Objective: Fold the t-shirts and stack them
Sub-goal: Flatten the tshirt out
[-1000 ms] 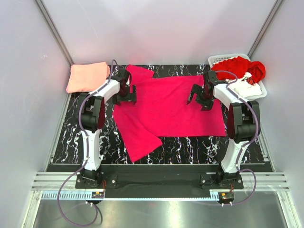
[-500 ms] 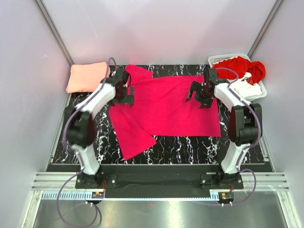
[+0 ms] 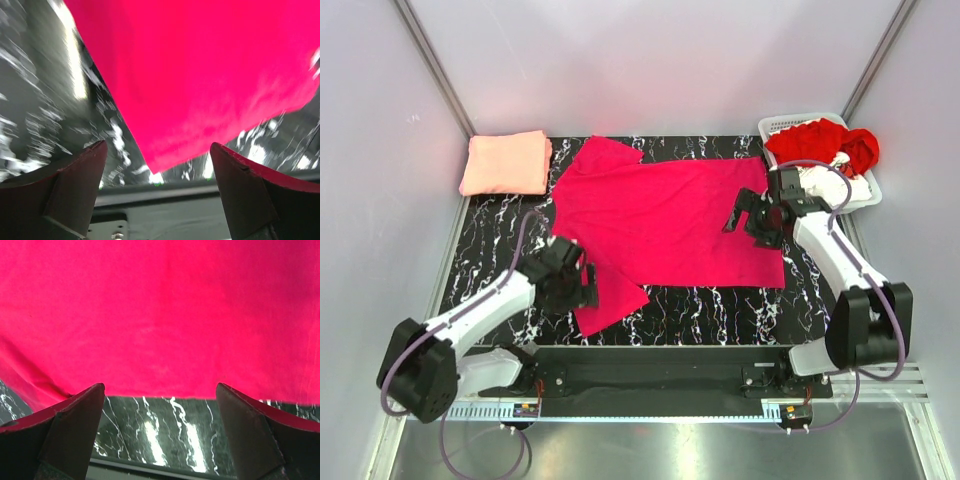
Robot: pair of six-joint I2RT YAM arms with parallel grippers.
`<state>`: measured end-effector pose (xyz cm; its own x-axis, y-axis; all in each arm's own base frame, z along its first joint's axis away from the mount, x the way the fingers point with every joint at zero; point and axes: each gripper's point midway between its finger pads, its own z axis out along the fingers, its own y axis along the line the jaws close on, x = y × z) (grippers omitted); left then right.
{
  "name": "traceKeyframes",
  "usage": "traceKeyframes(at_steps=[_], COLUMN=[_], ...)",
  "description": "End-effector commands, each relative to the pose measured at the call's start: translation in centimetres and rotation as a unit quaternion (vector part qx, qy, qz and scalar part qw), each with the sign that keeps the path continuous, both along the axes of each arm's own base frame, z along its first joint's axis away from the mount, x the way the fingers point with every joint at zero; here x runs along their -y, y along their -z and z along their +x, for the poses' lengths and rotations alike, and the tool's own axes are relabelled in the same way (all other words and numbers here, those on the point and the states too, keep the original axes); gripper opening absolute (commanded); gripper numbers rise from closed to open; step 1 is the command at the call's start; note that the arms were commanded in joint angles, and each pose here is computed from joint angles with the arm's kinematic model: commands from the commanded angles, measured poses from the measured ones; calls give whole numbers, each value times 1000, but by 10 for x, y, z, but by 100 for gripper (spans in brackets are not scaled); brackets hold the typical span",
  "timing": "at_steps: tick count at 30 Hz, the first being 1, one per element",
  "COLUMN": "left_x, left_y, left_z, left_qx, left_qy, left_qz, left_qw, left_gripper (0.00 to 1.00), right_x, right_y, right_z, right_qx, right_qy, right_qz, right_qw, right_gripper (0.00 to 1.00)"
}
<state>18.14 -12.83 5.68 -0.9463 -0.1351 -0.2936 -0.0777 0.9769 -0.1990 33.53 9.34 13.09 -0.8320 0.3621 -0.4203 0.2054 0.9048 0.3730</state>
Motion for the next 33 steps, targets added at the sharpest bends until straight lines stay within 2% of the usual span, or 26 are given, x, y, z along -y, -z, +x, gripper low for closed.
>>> traceKeyframes(at_steps=[1, 5, 8, 12, 15, 18, 19, 20, 25, 28, 33], left_x=[21, 28, 25, 30, 32, 35, 33, 33, 16, 1, -13], left_y=[3, 24, 40, 49, 54, 54, 54, 49, 16, -1, -38], left_z=[-15, -36, -48, -52, -53, -53, -55, -51, -48, -51, -48], left_qx=[1, -18, -33, -41, -43, -44, -47, -39, -12, 1, 50], left_qy=[-42, -49, -57, -65, -64, -56, -55, -54, -71, -85, -115], left_qz=[-71, -95, -90, -106, -110, -113, -108, -104, -74, -51, -58], left_qw=[997, 994, 994, 991, 991, 991, 992, 992, 995, 995, 990], left_gripper=[89, 87, 86, 76, 59, 22, 4, 0, 0, 0, 0], right_x=[-4, -3, -2, -1, 4, 13, 19, 23, 76, 93, 112], right_y=[-14, -14, -12, -8, -5, 0, 2, 3, 16, 23, 43], right_z=[-10, -20, -23, -23, -22, -24, -25, -26, -48, -65, -85], right_qx=[30, 32, 31, 26, 23, 15, 10, 7, -22, -20, -36], right_qy=[1, 1, 1, 0, 5, 21, 34, 43, 172, 226, 286], right_qz=[14, 15, 14, 10, -2, -23, -36, -42, -72, -43, -9], right_qw=[999, 999, 999, 1000, 1000, 999, 999, 998, 982, 973, 957], right_gripper=[100, 100, 100, 100, 100, 100, 100, 100, 100, 95, 83])
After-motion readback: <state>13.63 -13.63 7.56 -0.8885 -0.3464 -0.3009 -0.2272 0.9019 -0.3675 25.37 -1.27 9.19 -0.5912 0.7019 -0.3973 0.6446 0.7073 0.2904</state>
